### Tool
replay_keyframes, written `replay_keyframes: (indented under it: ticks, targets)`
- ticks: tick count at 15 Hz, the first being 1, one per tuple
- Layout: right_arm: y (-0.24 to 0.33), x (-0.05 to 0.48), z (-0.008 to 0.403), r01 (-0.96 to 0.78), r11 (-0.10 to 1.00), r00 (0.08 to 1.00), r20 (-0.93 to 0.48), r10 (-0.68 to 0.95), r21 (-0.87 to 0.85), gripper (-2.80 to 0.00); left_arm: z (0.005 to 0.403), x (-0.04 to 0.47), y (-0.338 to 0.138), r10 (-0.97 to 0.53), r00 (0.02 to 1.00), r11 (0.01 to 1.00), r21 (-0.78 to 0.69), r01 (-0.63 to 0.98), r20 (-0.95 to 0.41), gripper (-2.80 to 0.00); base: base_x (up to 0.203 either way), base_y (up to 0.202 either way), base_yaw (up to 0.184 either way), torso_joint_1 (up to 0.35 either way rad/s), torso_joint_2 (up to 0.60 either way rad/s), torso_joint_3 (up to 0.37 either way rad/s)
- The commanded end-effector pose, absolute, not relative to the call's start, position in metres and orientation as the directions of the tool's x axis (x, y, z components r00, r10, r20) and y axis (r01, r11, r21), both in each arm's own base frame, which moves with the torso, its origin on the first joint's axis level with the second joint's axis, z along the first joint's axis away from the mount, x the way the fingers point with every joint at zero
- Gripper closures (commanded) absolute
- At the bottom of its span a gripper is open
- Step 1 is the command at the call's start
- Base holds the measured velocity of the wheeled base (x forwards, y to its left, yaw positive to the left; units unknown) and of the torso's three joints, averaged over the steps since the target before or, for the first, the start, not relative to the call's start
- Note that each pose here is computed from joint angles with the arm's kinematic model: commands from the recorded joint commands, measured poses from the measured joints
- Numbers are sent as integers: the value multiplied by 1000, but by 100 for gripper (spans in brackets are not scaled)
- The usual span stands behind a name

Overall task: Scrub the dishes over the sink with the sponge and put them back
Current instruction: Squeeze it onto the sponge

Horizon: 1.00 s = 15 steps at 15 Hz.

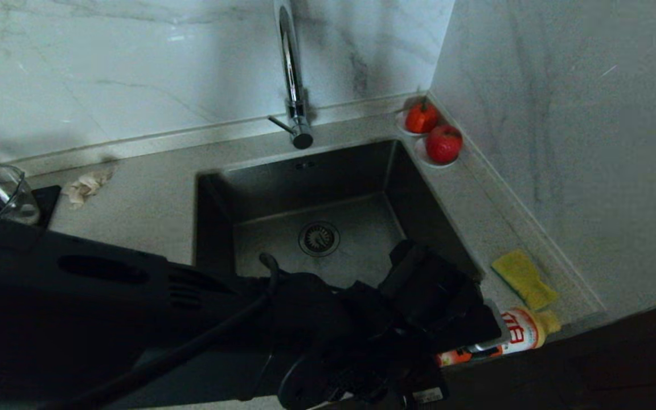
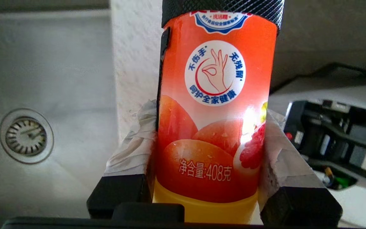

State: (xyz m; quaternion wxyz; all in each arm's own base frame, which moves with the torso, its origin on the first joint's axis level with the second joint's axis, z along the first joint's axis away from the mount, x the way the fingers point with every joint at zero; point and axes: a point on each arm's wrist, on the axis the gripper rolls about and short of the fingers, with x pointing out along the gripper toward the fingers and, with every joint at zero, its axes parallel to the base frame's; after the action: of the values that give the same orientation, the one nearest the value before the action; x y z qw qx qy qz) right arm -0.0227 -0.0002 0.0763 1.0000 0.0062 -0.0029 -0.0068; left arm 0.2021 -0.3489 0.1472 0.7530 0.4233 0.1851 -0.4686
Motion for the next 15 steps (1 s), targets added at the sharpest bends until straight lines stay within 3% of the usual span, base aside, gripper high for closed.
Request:
replay_keyframes:
  ticks: [1, 10, 15]
  targets:
    - [0, -23, 76, 13, 1000, 1000, 6, -13, 12, 0, 145, 211, -356, -547, 502, 213, 468, 857, -670, 0, 0, 0, 0, 0, 0, 0]
    - [0, -23, 76, 14, 1000, 1000, 6, -14, 12, 0, 136, 238, -364, -509, 540, 257, 480, 838, -671, 0, 0, 0, 0, 0, 0, 0]
    - [0, -23, 76, 12, 1000, 1000, 6, -12, 12, 0, 163, 250, -367, -556, 577, 307, 497, 812, -598, 0, 0, 0, 0, 0, 0, 0]
